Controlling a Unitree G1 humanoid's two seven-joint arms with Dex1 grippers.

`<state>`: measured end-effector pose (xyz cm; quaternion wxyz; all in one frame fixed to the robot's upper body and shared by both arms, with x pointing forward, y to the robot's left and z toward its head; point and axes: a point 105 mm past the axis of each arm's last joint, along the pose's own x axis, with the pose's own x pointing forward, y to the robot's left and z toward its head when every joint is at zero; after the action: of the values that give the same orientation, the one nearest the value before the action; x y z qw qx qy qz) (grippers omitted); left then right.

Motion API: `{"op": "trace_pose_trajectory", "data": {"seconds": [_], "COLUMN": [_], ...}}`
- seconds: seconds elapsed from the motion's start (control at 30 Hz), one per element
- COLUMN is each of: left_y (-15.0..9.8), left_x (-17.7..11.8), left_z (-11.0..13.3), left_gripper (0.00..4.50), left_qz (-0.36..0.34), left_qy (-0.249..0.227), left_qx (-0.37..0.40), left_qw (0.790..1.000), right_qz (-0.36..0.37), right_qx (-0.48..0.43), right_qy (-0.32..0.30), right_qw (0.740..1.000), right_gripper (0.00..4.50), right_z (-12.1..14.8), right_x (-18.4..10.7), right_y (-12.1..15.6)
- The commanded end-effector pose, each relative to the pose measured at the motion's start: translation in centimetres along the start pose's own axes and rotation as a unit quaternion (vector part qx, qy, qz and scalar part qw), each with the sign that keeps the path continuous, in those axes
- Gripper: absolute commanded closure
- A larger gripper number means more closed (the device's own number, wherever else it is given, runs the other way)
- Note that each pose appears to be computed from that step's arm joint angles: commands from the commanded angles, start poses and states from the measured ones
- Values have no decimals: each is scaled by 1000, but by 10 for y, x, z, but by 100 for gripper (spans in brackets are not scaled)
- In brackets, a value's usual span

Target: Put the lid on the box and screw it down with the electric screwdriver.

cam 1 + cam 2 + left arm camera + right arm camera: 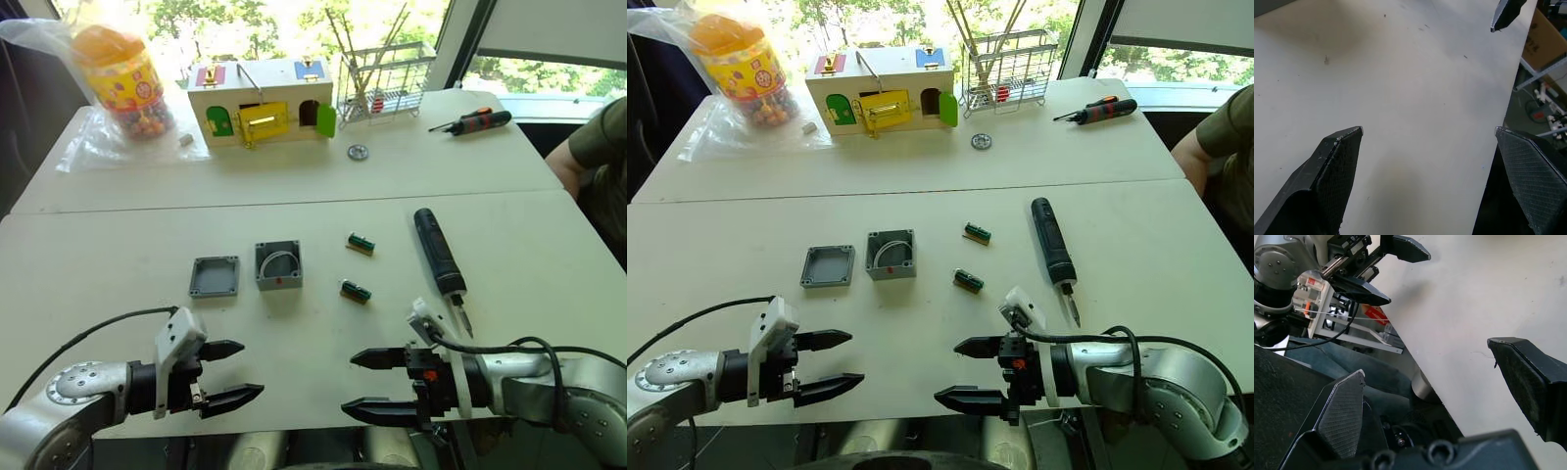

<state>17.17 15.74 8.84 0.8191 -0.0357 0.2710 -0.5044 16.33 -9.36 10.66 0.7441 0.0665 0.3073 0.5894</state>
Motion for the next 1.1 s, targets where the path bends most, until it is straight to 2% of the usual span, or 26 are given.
{"op": "trace_pose_trajectory", "data": {"seconds": [0.03,0.23,0.4,0.53,0.57,0.63,0.7,0.83,0.93,1.1], "left_y": [-5,0,1,2,2,4,13,45,58,67], "left_x": [-2,-3,-3,-4,-6,-12,-31,-64,-63,-34], "left_z": [2,2,3,2,7,18,31,68,113,150], "left_gripper": [5,5,5,5,5,5,5,5,5,5], "left_qz": [-15,-2,-5,2,5,21,34,74,77,40], "left_qy": [5,3,1,12,1,-25,-21,52,83,113], "left_qx": [1,17,19,14,14,18,33,108,224,318], "left_qw": [1000,1000,1000,1000,1000,999,999,990,968,940], "right_qz": [21,29,52,27,22,16,21,47,38,-9], "right_qx": [-20,-29,-26,-41,-38,-28,-24,-47,-89,-150], "right_qy": [-3,6,-20,-25,-30,-49,-56,-74,-72,-65], "right_qw": [1000,999,998,998,999,998,998,995,993,987], "right_gripper": [0,0,0,0,0,0,0,0,0,0], "right_z": [6,3,10,14,16,21,28,51,65,83], "right_x": [1,2,-1,-1,-1,-2,-7,-9,-6,-1], "right_y": [7,9,14,6,4,1,3,14,15,4]}}
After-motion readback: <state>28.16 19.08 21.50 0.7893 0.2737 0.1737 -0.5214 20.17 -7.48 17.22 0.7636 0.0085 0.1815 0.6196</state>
